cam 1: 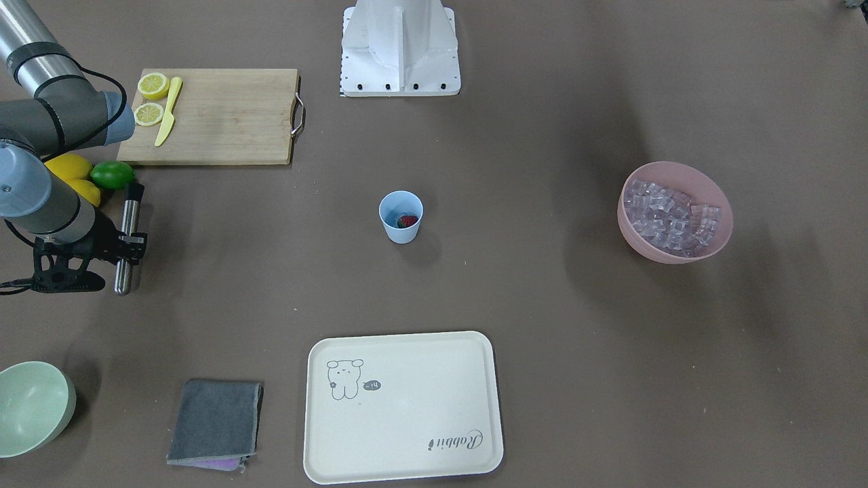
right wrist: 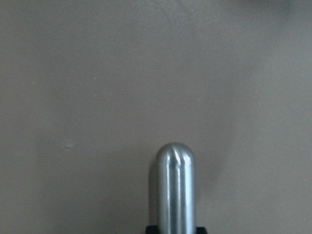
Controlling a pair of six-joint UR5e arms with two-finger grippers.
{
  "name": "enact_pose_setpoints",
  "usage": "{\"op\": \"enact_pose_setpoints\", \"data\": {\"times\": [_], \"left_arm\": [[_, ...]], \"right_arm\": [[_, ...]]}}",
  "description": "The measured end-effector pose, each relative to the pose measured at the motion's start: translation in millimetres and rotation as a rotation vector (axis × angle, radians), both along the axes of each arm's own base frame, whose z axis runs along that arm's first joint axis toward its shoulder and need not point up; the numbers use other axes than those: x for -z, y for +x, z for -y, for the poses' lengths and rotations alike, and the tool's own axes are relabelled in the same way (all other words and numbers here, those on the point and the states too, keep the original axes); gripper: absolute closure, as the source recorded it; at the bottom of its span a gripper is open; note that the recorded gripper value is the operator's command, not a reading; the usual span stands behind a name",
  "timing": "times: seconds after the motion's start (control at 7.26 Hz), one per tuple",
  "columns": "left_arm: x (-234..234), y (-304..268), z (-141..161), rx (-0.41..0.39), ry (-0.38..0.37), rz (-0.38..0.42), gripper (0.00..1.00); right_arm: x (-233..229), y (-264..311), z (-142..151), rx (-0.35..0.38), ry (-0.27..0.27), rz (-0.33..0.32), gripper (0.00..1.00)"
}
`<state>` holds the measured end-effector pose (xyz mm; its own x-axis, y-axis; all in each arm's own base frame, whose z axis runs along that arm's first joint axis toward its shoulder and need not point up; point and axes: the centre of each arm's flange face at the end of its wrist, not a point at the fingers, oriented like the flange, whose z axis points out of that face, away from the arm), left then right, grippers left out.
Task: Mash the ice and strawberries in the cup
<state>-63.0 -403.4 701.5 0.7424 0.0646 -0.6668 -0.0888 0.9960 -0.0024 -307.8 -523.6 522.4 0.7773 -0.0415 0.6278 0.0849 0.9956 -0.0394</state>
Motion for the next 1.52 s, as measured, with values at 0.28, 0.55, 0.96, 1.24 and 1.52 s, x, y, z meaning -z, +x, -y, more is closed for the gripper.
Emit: {"op": "enact_pose_setpoints", "data": {"times": [0.28, 0.55, 0.96, 1.24, 1.52], "left_arm": [[-0.6, 0.0, -0.1, 0.000, -0.001, 0.000, 0.01], [-0.8, 0.0, -0.2, 0.000, -0.002, 0.000, 0.01], [-1.3, 0.0, -0.3, 0.000, -0.003, 0.000, 0.01], [-1.7, 0.0, -0.7, 0.000, -0.004, 0.000, 0.01], [-1.8, 0.0, -0.7, 0.000, -0.005, 0.000, 0.01]], "right_arm": [[-0.7, -1.4, -0.1, 0.001, 0.002, -0.004, 0.76], [-1.5, -2.1, 0.4, -0.001, 0.007, -0.013, 0.00], [-0.6, -2.4, 0.6, -0.002, 0.011, -0.013, 0.00], [6.6, -3.6, 3.0, -0.003, 0.020, -0.006, 0.00], [19.9, 4.8, 15.0, -0.021, 0.037, 0.011, 0.00]]}}
